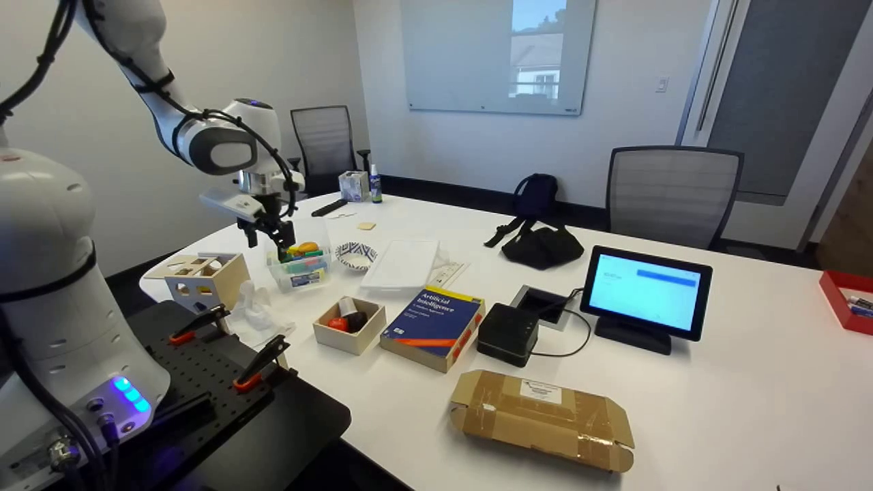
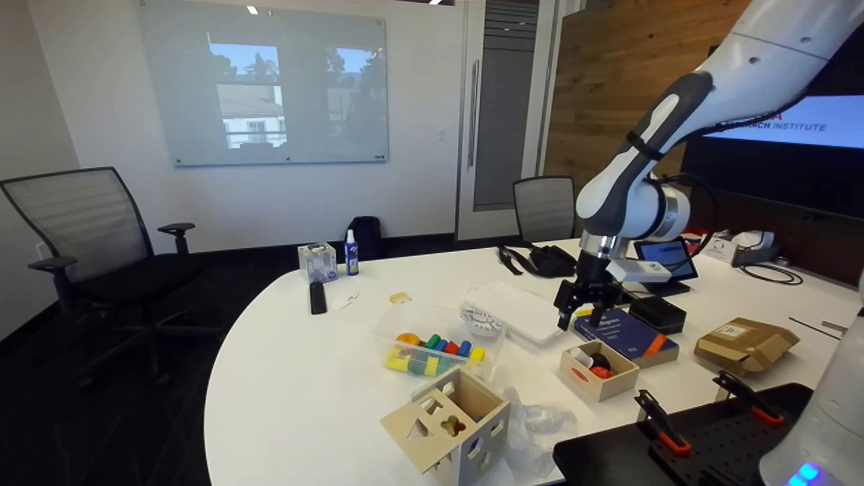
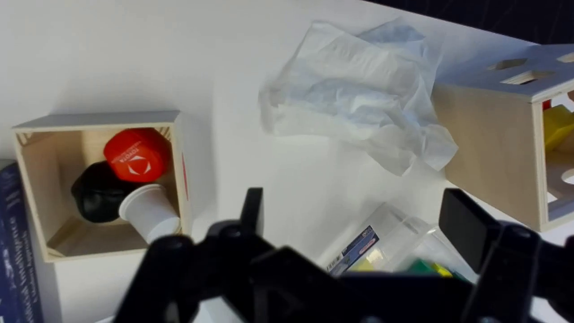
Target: Use the paper towel to wipe the book
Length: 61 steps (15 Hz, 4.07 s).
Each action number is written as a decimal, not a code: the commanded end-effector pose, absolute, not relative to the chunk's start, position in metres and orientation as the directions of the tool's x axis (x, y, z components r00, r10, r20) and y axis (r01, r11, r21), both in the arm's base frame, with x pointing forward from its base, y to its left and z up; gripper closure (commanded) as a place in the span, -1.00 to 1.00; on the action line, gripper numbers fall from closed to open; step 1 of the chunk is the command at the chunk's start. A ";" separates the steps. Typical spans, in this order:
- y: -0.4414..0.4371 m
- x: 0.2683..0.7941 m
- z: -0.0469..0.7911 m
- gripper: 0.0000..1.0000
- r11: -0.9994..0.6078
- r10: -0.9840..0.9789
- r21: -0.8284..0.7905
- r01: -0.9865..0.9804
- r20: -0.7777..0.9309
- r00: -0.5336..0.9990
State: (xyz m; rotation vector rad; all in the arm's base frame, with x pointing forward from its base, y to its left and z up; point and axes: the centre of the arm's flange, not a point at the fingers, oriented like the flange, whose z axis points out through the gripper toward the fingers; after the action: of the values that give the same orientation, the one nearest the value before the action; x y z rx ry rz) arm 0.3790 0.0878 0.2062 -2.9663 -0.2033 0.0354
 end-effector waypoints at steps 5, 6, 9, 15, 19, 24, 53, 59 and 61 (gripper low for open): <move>0.113 0.397 0.115 -1.00 -0.934 0.240 -0.269 0.233 0.005 0.971; 0.115 0.399 0.108 -1.00 -0.929 0.250 -0.282 0.241 0.005 0.968; 0.121 0.407 0.083 -1.00 -0.903 0.289 -0.335 0.271 -0.006 0.957; 0.139 0.418 0.023 -1.00 -0.847 0.376 -0.429 0.316 -0.063 0.924; 0.157 0.420 -0.004 -1.00 -0.808 0.448 -0.457 0.373 -0.064 0.892; 0.173 0.425 -0.024 -0.31 -0.771 0.515 -0.473 0.426 -0.070 0.854; 0.038 0.427 0.215 0.99 -0.969 0.005 -0.219 0.116 0.453 0.891; -0.047 0.459 0.235 0.99 -0.994 -0.109 -0.062 -0.091 0.578 0.809; -0.091 0.466 0.239 0.99 -0.982 -0.153 -0.004 -0.187 0.592 0.791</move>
State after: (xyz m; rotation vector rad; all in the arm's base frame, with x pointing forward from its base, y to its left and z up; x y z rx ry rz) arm 0.4582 -0.0541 0.2431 -2.9270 0.1586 -0.9247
